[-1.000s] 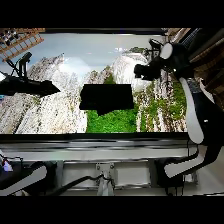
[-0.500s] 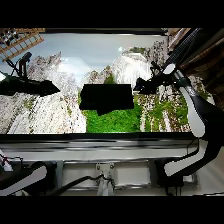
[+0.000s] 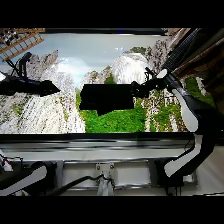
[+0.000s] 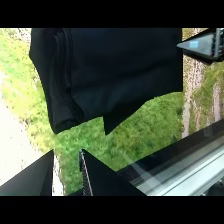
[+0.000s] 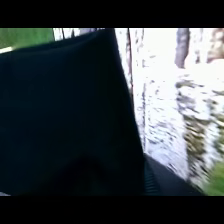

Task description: Fold the clothes and pants, and hang the long-sleeved shirts on hangers.

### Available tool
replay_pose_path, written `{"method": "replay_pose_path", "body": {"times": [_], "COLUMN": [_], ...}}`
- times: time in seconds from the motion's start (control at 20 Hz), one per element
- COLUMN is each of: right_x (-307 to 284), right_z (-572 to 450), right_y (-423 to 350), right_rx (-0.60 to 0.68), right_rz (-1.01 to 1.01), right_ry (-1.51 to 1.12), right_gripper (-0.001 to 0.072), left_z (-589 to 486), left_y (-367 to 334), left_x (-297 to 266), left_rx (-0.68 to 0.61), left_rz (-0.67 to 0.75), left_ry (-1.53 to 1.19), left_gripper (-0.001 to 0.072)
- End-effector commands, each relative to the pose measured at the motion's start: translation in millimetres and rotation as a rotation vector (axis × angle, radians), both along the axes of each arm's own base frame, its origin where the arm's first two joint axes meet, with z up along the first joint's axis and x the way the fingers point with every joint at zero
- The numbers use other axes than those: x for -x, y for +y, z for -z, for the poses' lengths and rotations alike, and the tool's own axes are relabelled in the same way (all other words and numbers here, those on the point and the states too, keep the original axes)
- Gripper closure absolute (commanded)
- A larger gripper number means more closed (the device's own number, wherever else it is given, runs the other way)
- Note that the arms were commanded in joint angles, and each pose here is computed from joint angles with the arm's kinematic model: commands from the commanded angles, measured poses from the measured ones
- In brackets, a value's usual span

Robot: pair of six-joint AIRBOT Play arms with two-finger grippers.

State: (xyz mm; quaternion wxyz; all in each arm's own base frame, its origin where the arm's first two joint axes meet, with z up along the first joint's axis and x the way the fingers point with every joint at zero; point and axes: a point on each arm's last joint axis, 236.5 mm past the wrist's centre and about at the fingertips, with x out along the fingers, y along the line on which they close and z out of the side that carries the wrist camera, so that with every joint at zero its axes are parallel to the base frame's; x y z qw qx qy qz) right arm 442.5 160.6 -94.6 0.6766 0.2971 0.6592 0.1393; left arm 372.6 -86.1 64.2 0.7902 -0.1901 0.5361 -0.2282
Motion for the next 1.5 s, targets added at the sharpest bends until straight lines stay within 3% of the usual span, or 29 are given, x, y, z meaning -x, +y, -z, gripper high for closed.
{"method": "replay_pose_path", "body": {"times": [0.0,0.05,0.1,0.5,0.9,1.15,1.45], "right_x": [-0.5,-3.1,-6.3,-52.7,-86.0,-66.0,-10.2], "right_z": [7.2,5.6,3.0,-65.9,-173.0,-217.9,-244.9], "right_y": [17.9,19.8,19.9,-44.1,-174.7,-258.7,-346.0], "right_rx": [0.004,0.004,0.002,0.004,0.056,0.09,0.292], "right_rz": [-0.019,-0.018,-0.015,0.09,0.401,0.621,0.867], "right_ry": [-0.015,-0.026,-0.036,-0.123,-0.264,-0.291,-0.254], "right_gripper": [0.0558,0.0679,0.0687,0.0688,0.0688,0.0689,0.0691], "left_z": [0.4,0.4,0.4,0.3,-11.9,-13.3,-13.3], "left_y": [0.5,0.5,0.5,0.3,-12.8,-20.4,-26.9], "left_x": [-0.6,-0.6,-0.6,-0.7,-11.0,-10.9,-9.0], "left_rx": [-0.001,-0.001,-0.001,0.0,0.066,0.072,0.072], "left_rz": [-0.002,-0.002,-0.002,-0.002,-0.023,-0.01,0.007], "left_ry": [-0.001,-0.001,-0.001,-0.001,-0.041,-0.046,-0.046], "left_gripper": [0.053,0.053,0.053,0.053,0.053,0.053,0.053]}}
